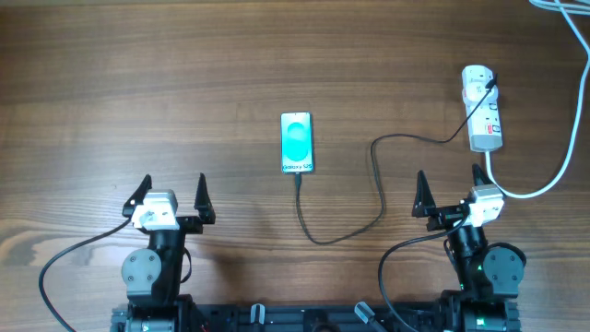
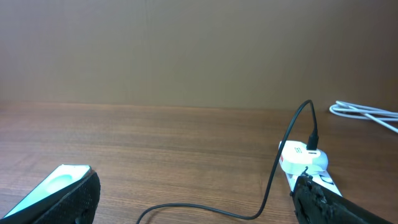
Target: Plug charger to phone and switch on socket
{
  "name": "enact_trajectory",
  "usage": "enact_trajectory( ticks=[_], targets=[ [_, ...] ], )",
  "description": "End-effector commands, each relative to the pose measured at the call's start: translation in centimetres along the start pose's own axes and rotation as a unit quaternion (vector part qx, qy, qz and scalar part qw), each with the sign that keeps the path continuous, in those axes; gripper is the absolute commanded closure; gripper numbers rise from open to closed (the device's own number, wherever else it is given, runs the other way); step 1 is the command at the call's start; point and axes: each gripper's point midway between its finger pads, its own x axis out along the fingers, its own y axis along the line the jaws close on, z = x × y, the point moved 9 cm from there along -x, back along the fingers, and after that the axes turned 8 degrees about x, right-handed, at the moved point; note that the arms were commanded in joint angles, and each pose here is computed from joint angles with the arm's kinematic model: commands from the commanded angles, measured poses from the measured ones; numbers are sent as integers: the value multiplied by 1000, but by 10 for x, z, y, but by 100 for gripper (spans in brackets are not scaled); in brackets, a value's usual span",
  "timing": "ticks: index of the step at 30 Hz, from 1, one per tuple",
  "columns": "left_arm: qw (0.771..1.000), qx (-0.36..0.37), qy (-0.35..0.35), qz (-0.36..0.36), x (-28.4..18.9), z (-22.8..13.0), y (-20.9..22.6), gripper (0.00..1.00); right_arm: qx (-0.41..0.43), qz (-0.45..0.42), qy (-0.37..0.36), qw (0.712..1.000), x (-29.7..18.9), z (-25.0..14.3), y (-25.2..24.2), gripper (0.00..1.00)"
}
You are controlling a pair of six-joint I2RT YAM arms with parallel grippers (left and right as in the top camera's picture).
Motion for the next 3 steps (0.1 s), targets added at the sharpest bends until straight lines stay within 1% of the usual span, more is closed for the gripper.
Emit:
enact_trajectory(
  ticks=[1, 3],
  targets=[
    [1000, 6, -1, 7, 0, -2, 2, 0, -7, -3, -7, 1000, -1, 1, 0, 1],
    [1000, 6, -1, 7, 0, -2, 2, 0, -7, -3, -7, 1000, -1, 1, 0, 0]
  ],
)
